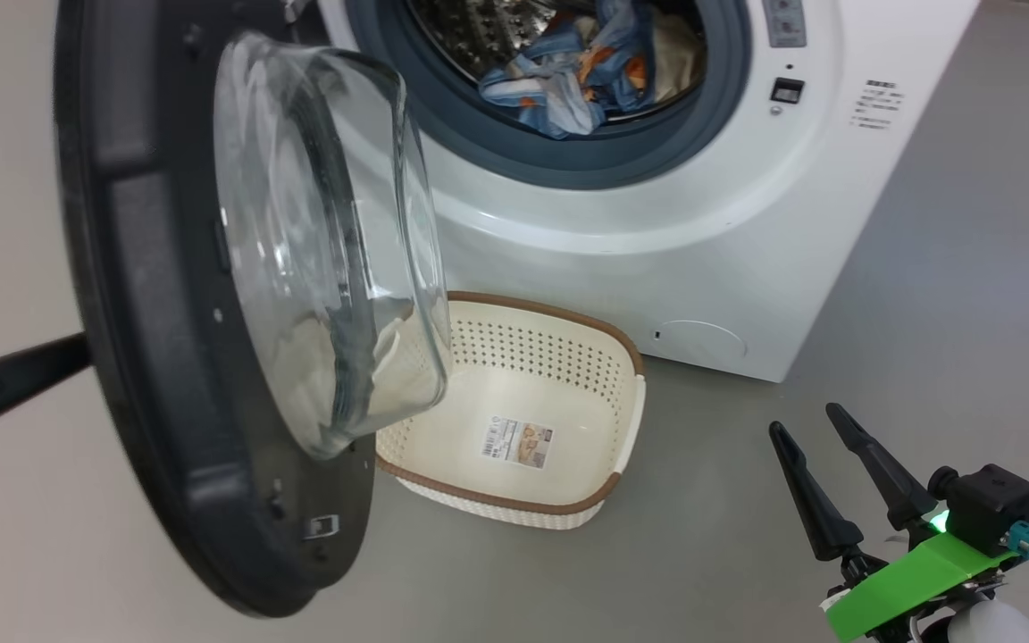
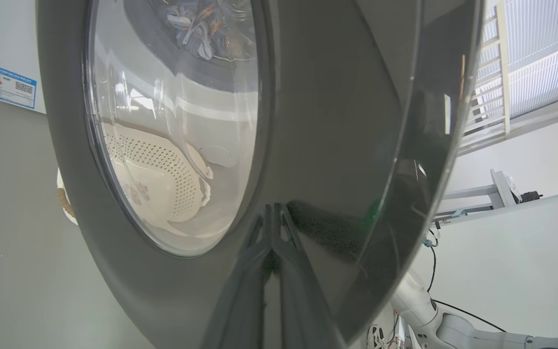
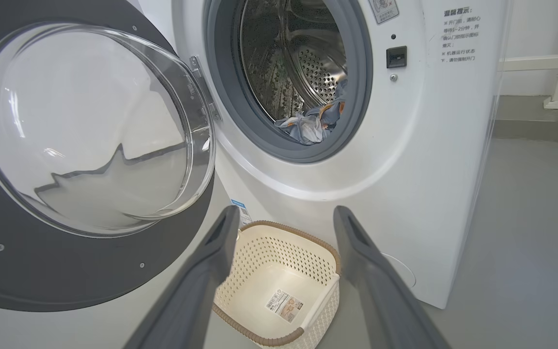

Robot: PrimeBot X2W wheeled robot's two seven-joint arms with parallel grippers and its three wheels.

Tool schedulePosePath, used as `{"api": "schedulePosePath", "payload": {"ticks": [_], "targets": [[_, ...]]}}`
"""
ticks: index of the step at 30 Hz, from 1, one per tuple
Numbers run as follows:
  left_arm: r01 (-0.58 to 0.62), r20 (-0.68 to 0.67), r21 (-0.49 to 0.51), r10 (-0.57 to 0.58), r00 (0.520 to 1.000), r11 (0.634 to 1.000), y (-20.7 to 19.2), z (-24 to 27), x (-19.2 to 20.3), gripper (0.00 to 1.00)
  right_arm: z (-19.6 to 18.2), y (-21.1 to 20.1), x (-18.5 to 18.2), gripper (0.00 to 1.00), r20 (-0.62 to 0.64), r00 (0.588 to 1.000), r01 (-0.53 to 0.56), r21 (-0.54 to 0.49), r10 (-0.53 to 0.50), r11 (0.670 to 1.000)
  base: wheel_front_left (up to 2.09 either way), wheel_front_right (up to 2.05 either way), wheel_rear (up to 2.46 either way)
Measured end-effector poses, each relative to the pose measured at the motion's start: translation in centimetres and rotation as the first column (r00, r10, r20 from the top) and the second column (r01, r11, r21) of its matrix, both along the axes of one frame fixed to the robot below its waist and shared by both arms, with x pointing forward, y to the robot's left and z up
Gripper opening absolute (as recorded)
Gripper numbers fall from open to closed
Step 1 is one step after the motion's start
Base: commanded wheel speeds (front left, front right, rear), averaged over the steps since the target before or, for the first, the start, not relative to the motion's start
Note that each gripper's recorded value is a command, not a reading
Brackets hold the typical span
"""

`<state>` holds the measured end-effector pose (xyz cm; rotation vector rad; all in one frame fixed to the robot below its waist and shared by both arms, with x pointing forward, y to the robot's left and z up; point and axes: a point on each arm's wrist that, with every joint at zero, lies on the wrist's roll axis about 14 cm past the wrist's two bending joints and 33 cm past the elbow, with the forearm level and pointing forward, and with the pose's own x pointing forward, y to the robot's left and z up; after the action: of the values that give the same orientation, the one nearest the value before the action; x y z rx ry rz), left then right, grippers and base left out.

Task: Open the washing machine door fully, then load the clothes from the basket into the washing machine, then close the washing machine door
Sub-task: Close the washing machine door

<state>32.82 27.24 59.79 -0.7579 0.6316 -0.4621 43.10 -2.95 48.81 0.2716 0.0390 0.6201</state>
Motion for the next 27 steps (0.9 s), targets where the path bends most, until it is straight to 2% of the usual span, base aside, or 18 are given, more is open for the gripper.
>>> {"api": "schedulePosePath", "payload": {"ticks": [15,27], "targets": [[0.238,0.104,-0.017,-0.235,0.966,0.971,-9.6,1.0,5.2,0.0,0.0,-4.6,-0.7,1.0,-0.007,0.99,0.138,0.004,-0.138,0.99,0.0,0.0,0.0],[0.276,0.211,-0.043,-0.261,0.942,0.96,-15.6,2.4,11.7,0.0,-0.5,-8.8,-1.2,1.0,-0.029,0.962,0.272,0.011,-0.272,0.962,0.0,0.0,0.0]]}}
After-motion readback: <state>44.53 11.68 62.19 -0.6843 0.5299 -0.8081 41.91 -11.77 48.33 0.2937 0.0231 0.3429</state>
